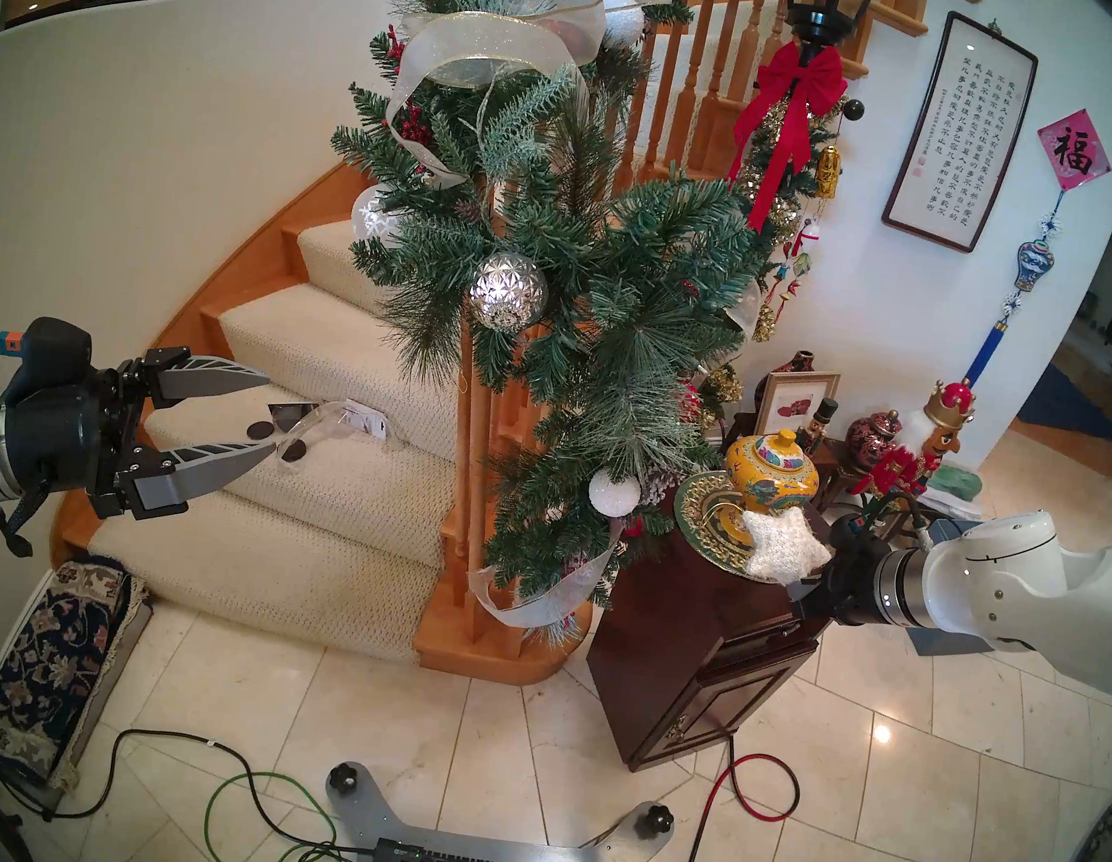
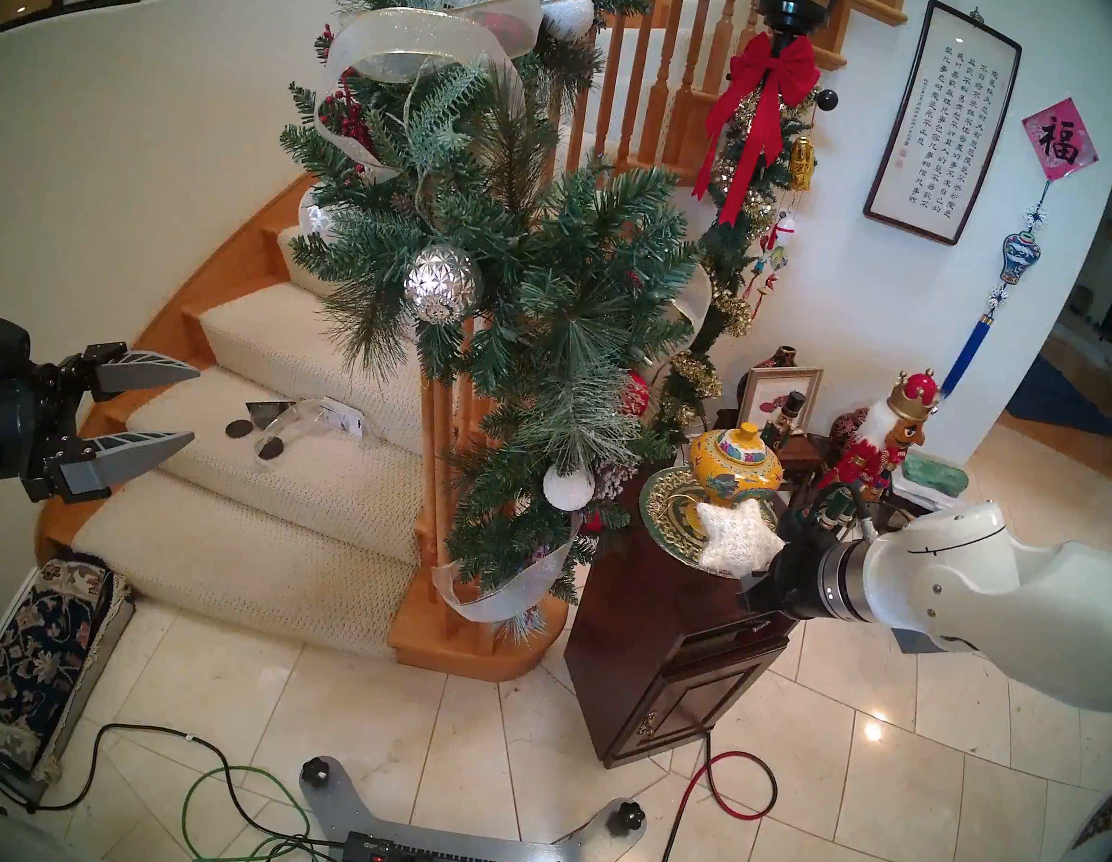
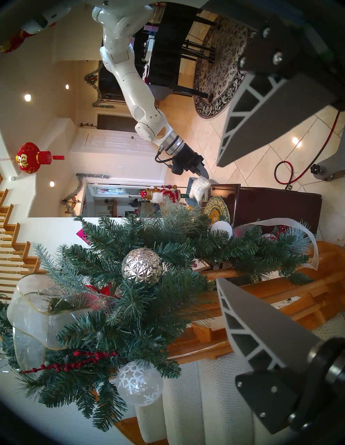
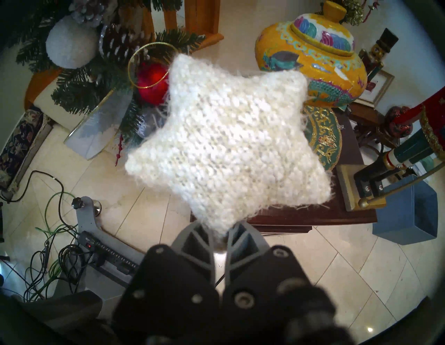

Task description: Hang the ornament onto the Christmas-tree-style decoration

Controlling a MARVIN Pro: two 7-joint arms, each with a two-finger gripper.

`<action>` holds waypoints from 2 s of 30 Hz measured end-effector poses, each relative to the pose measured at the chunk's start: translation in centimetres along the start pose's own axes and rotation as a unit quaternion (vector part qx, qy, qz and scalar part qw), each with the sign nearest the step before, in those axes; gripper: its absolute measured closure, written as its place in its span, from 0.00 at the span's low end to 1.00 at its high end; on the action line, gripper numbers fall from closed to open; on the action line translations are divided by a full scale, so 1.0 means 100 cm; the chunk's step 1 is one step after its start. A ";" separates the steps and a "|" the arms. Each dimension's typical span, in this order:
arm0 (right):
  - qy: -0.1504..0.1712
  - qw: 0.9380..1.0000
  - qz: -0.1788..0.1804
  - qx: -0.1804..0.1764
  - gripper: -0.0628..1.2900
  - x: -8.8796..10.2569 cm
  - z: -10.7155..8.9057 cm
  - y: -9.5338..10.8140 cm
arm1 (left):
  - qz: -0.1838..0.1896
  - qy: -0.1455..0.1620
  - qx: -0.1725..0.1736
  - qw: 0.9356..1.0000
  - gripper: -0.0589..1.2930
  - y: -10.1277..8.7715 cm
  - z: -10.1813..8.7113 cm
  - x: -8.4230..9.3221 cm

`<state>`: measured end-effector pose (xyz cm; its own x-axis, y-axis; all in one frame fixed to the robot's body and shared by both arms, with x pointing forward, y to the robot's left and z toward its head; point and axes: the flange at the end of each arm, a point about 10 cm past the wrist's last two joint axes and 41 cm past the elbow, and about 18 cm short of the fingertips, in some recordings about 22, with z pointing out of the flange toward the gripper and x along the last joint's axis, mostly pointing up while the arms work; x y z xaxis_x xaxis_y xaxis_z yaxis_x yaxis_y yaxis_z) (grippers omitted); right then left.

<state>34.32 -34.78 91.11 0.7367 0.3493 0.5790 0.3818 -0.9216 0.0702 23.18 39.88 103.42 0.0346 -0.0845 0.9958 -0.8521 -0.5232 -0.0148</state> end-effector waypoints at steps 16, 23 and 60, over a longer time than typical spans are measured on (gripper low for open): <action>0.003 1.000 -0.006 -0.007 0.98 0.025 -0.018 -0.001 | 0.000 0.000 0.000 1.000 0.02 0.000 0.000 0.000; -0.001 1.000 -0.008 -0.010 0.98 0.032 -0.024 -0.001 | 0.000 0.000 0.000 1.000 0.02 0.000 0.000 0.000; 0.020 1.000 -0.010 -0.015 0.98 0.086 -0.074 0.000 | 0.000 0.000 0.000 1.000 0.02 0.000 0.000 0.000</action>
<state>36.52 -33.04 102.05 0.7065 0.3609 0.6088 0.3789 -0.9194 0.1053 23.18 39.88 103.42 0.0347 -0.0846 0.9958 -0.8520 -0.5233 -0.0147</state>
